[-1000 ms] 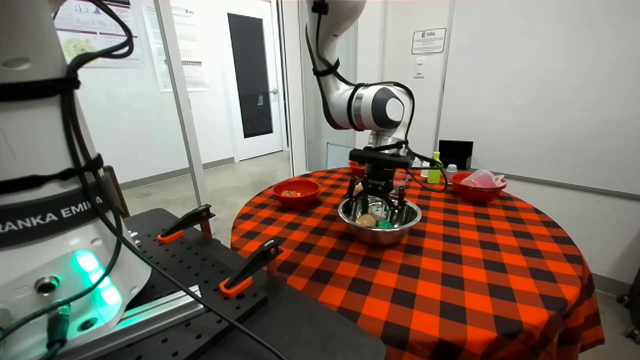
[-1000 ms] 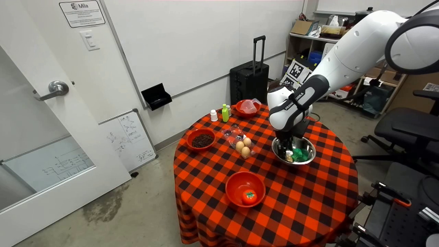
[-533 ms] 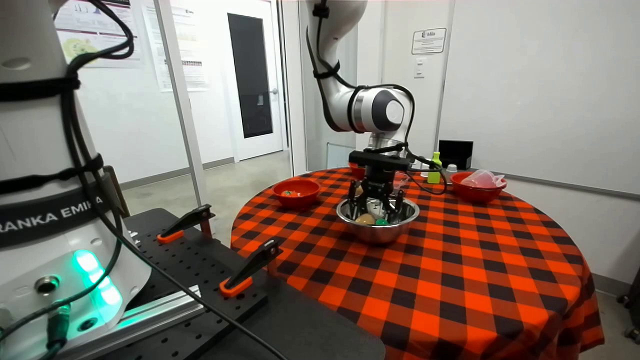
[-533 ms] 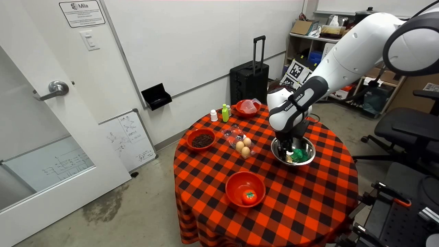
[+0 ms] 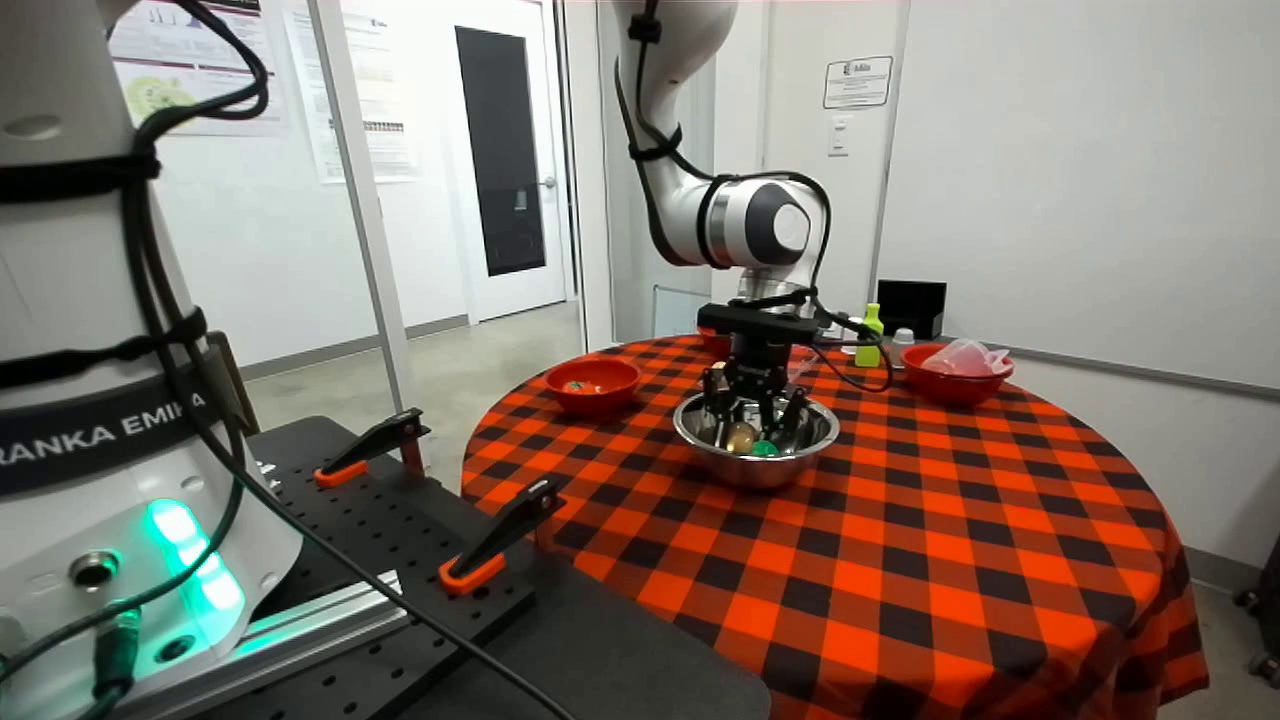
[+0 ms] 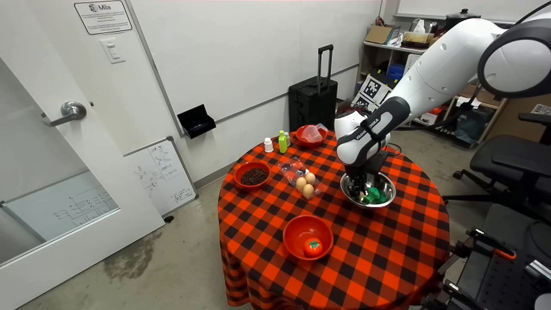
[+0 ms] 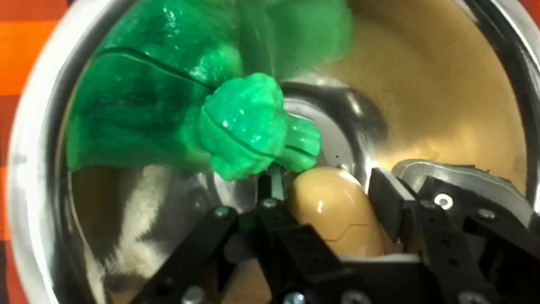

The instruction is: Remove the egg and broccoli from the silver basin and place them on the table

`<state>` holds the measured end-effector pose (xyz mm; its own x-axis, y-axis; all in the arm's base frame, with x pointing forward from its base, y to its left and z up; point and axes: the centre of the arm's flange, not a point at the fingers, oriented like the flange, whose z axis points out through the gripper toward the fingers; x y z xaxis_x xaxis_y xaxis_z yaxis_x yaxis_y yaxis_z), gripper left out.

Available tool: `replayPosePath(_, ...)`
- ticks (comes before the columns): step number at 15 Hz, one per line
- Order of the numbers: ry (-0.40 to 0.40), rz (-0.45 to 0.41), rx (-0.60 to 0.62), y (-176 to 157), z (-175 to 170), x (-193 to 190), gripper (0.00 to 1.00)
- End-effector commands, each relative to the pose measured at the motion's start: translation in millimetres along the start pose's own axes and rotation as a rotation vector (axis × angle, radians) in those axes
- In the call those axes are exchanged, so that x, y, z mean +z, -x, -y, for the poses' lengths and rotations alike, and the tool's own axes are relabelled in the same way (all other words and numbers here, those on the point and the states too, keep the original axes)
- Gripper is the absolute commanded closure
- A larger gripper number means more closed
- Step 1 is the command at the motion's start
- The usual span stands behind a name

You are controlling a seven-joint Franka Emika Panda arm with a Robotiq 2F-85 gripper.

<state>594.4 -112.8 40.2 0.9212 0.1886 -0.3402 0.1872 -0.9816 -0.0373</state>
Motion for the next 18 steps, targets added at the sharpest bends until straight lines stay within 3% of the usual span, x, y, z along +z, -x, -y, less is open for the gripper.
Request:
replayPosePath(1, -0.021, 0.004, 0.026, -9, -4, 0, 0.51)
replayPosePath(3, -0.022, -0.008, 0.031, -6, -5, -5, 0.75)
replayPosePath(18, 0.022, -0.167, 0.015, 45, 6, -86, 0.77)
